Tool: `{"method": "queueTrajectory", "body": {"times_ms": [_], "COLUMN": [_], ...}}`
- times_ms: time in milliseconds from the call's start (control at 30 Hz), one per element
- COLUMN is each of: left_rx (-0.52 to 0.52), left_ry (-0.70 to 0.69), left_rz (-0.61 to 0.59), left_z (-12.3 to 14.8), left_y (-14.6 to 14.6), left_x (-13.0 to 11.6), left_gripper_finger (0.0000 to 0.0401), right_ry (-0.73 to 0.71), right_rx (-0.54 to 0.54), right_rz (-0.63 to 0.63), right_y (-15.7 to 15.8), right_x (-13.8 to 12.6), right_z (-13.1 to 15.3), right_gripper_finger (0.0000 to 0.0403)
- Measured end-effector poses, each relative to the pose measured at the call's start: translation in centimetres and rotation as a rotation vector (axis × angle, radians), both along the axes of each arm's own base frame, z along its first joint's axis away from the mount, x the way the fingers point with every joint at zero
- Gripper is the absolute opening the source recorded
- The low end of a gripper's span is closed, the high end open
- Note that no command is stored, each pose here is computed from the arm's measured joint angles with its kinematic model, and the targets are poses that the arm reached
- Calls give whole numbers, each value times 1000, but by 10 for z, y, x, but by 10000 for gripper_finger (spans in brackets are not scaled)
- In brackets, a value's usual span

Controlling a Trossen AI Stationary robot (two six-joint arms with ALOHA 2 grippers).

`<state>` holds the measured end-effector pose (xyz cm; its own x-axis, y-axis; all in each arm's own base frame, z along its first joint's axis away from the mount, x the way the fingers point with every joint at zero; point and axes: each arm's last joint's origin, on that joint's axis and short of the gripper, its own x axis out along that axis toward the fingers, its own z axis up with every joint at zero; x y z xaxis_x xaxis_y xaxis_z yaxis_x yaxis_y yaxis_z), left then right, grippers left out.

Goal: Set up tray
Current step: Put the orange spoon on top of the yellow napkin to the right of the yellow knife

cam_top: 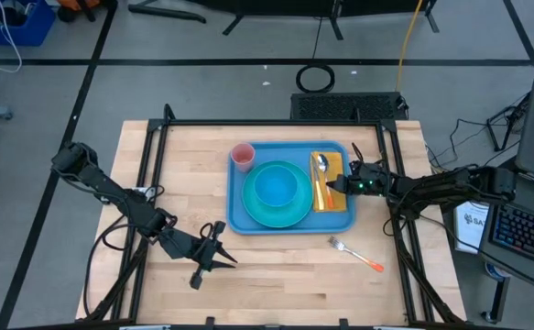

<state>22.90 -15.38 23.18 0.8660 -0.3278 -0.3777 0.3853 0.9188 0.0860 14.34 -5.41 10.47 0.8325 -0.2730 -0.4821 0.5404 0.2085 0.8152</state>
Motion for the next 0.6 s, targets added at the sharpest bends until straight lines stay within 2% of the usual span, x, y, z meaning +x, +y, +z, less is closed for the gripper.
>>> {"method": "queueTrajectory", "body": {"times_ms": [133,300,600], "left_rx": [0,0,1], "left_ry": [0,0,1], "left_rz": [0,0,0], "left_z": [0,0,0], "left_y": [0,0,0], "left_x": [0,0,0], "left_gripper_finger": [63,63,63], "right_ry": [-7,-29,-22], "right_rx": [5,66,68], "right_rz": [6,-31,-30], "right_y": [0,0,0], "right_x": [0,0,0], "right_z": [0,1,0], "right_gripper_finger": [0,0,13]}}
